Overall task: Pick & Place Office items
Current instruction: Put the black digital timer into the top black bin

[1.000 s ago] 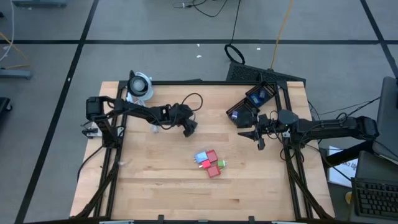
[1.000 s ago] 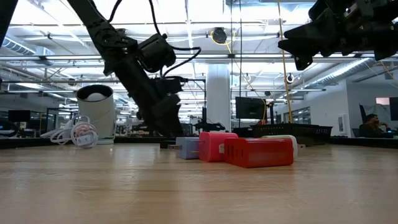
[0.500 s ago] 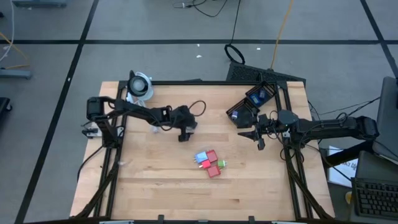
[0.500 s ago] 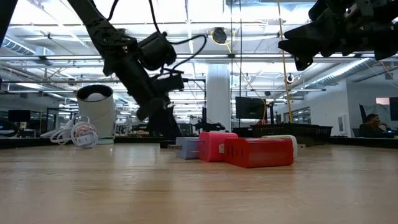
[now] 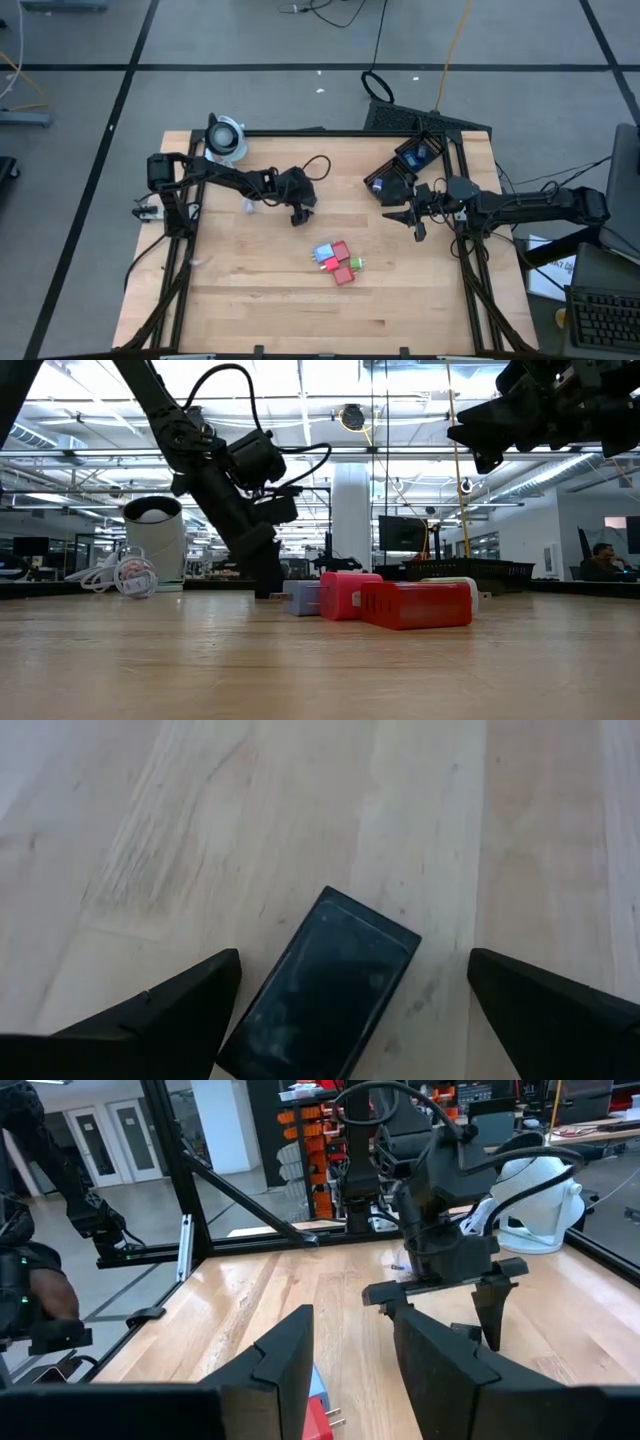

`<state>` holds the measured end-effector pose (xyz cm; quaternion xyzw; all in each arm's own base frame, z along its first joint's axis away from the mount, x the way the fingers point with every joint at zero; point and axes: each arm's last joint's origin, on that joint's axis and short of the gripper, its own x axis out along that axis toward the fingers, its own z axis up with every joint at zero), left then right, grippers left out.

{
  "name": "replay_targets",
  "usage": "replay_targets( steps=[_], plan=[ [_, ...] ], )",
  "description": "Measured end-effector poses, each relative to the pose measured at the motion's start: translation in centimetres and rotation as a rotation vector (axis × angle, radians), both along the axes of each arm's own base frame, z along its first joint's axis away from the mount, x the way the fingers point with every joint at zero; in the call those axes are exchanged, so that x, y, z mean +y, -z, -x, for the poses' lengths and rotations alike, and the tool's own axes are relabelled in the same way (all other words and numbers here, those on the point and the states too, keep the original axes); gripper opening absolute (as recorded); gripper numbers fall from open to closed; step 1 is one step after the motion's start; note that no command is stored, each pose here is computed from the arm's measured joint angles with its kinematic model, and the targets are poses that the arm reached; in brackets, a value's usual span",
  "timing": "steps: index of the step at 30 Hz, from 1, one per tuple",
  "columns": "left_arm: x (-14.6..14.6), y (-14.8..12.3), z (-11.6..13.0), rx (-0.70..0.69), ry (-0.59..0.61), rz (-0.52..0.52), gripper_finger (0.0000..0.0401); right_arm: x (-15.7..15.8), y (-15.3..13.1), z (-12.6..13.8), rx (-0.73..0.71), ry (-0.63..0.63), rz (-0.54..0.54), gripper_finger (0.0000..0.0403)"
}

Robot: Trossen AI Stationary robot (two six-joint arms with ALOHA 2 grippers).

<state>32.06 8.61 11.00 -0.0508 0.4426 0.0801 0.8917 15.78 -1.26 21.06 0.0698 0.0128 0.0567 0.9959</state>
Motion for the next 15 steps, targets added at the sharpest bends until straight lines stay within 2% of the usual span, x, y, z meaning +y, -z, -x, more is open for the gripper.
replay_targets(
  steps=[9, 15],
  plan=[
    [-0.46, 0.20, 0.11, 0.004, -0.120, 0.166, 0.0397, 0.01, 0.03, 0.00, 0.004, 0.000, -0.006, 0.0130],
    [-0.57, 0.17, 0.13, -0.006, -0.139, 0.295, 0.0397, 0.00, 0.04, 0.00, 0.004, 0.000, -0.005, 0.0130]
  ],
)
